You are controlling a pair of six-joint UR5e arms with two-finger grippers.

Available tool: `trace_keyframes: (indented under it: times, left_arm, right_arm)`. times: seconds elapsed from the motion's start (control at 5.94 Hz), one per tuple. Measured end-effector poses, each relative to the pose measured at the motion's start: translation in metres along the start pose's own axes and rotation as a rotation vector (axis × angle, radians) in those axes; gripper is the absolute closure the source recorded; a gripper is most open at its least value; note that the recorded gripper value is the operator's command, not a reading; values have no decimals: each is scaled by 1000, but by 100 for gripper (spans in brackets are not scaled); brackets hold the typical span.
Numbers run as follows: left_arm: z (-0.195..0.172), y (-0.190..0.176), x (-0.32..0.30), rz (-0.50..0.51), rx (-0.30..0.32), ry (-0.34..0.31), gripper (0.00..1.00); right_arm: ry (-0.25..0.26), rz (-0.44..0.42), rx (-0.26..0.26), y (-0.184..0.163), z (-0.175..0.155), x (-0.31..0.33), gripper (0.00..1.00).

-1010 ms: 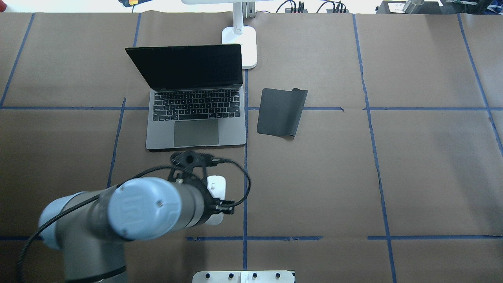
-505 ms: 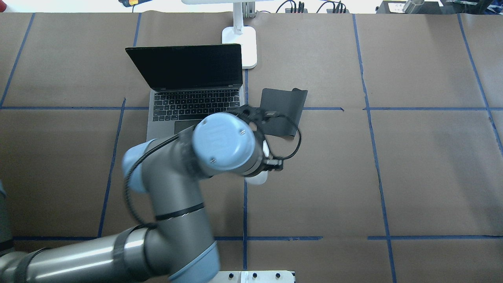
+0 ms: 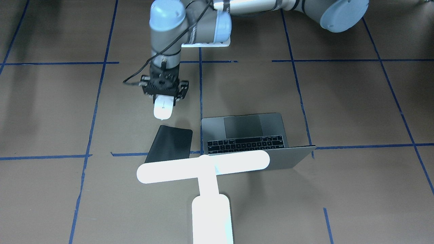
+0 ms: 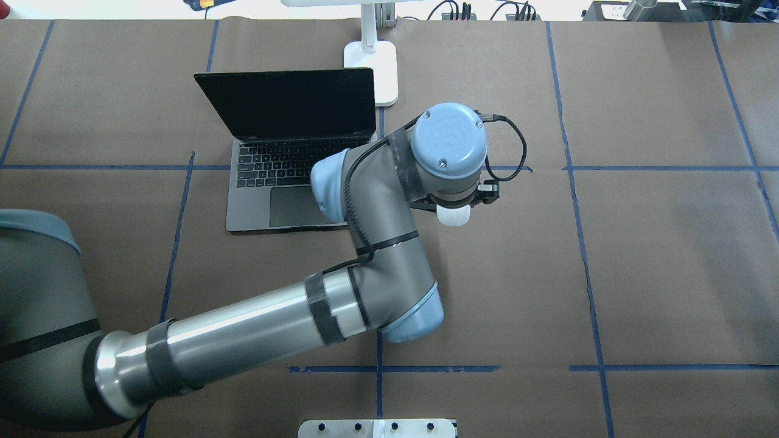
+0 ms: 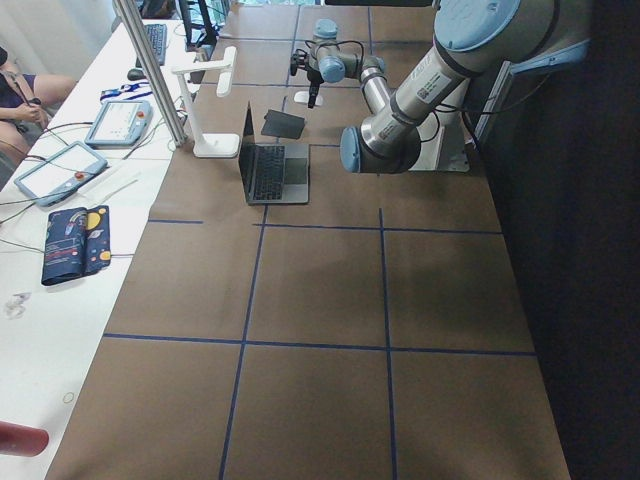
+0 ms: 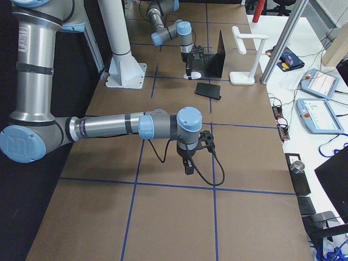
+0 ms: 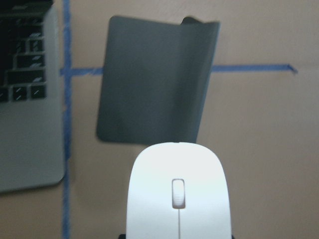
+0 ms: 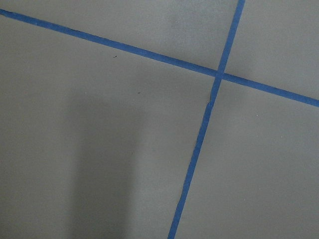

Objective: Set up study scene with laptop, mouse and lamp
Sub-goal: 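Lower the white mouse onto the black mouse pad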

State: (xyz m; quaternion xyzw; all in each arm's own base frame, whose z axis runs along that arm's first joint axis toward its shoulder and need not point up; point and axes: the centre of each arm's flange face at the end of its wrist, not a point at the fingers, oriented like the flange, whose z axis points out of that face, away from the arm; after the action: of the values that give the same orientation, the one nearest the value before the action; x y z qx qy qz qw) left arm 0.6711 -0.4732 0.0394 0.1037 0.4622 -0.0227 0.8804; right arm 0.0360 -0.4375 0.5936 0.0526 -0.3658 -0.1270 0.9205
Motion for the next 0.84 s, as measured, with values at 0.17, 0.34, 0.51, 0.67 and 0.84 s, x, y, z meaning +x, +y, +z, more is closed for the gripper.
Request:
trace_keyframes:
  times: [0.17,0.34,0.51,0.67,0.84]
  left_arm:
    - [26,-27,13,-13,7,-10,96]
    - [47,-50,20,-26,14,-26,96]
    - [67,-64,15,-34,17,-42,96]
    - [81,-73,5,-41,22,-52,94]
    - [88,-80,-3,-47,25,-61,58]
  right_arm:
    - [-7,2,0,0,1,0,0]
    - [-11,3,0,0,1,0,0]
    - [-13,3,0,0,1,0,0]
    - [-13,4,-1,0,2,0,0]
    - [-13,4,-1,0,2,0,0]
